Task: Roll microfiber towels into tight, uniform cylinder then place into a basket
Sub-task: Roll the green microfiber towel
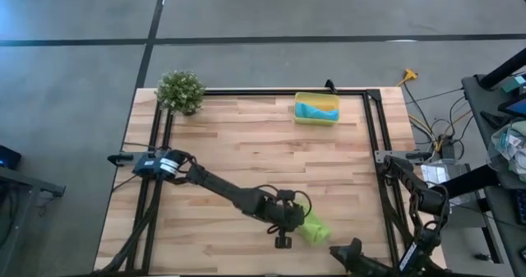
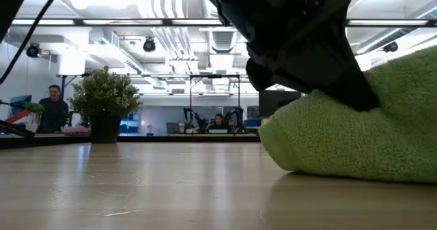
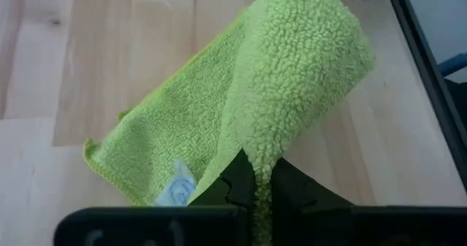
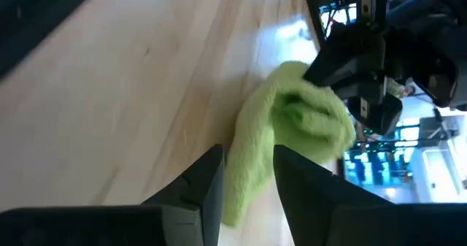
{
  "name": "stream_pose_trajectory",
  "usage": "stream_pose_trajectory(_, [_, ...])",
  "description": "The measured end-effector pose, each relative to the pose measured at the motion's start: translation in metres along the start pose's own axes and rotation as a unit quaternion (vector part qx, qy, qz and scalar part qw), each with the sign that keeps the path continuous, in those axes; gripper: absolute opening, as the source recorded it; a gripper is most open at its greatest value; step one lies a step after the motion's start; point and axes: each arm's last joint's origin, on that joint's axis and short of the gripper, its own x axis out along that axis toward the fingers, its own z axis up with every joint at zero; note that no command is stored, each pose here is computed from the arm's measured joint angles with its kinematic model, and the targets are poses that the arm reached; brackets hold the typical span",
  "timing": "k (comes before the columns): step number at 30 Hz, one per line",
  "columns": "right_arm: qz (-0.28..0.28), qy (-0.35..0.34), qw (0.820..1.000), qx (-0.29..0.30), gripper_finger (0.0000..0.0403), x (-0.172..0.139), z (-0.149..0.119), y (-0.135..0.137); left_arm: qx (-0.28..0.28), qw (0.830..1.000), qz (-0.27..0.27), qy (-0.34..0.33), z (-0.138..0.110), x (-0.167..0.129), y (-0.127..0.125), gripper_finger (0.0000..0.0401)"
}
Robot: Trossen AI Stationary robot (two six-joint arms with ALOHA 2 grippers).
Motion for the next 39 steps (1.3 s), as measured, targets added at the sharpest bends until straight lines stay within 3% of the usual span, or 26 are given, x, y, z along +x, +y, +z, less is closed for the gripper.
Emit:
stream_pose_trajectory(9, [0.017, 0.016, 0.995, 0.101, 0.0094, 0.022, 0.010, -0.004, 0.002, 1.000, -0.001, -0.003, 0.001, 0.000, 0.002, 0.0001])
stream_pose_trajectory(15, [0.040, 0.094, 0.971, 0.217, 0.0100, 0.047, 0.011, -0.014, 0.004, 1.000, -0.003, -0.002, 0.000, 0.000, -0.001, 0.0001])
stream_pose_trajectory(27, [0.045, 0.118, 0.969, 0.212, 0.0186, 0.046, 0.008, -0.020, 0.009, 1.000, -0.007, 0.001, -0.002, 0.000, -0.006, 0.0002])
stream_pose_trajectory(39, [0.028, 0.123, 0.972, 0.197, 0.0194, 0.055, -0.003, -0.022, 0.013, 1.000, -0.012, 0.001, -0.004, -0.001, -0.013, 0.0002])
